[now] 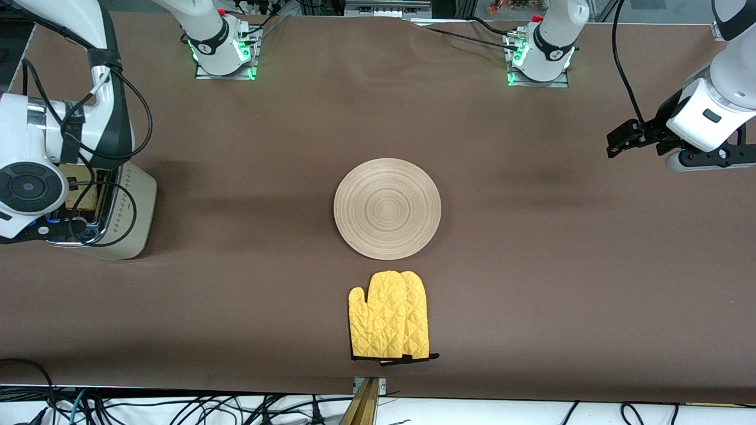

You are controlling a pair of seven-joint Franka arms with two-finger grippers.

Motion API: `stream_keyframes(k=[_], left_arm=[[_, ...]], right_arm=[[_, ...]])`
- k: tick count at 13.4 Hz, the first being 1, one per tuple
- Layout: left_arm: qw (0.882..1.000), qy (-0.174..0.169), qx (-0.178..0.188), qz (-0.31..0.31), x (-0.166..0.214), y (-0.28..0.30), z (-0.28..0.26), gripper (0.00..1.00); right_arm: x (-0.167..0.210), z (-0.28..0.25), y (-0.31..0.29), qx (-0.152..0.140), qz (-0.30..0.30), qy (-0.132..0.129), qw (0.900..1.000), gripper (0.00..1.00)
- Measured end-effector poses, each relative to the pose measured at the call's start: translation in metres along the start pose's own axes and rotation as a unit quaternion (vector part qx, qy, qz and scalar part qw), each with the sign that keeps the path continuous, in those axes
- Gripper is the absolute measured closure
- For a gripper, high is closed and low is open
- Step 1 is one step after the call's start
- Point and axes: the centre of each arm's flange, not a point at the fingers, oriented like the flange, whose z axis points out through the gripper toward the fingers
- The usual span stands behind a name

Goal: Move plate and put bread in toaster
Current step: 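Lower the bread into the toaster slot with the right gripper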

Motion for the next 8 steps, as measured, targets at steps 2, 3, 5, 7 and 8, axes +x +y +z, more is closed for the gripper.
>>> stream_keyframes(k=[2, 3, 5, 7, 8], left_arm=[[1.0, 0.0, 0.0, 0.0, 0.0, 0.0, 0.0, 0.0], [1.0, 0.0, 0.0, 0.001, 0.0, 0.001, 0.0, 0.0], [1.0, 0.0, 0.0, 0.001, 0.0, 0.001, 0.0, 0.0], [1.0, 0.0, 0.0, 0.002, 0.0, 0.002, 0.0, 0.0], [1.0, 0.0, 0.0, 0.002, 0.0, 0.003, 0.0, 0.0]], right_arm=[[0.006, 0.004, -0.005, -0.002, 0.005, -0.001, 1.0, 0.99], [0.008, 0.005, -0.006, -0.004, 0.005, 0.003, 1.0, 0.99], [0.014, 0.006, -0.007, -0.007, 0.004, 0.013, 1.0, 0.99], [0.017, 0.008, -0.008, -0.008, 0.003, 0.018, 1.0, 0.99], [0.018, 0.008, -0.009, -0.009, 0.002, 0.02, 1.0, 0.99]])
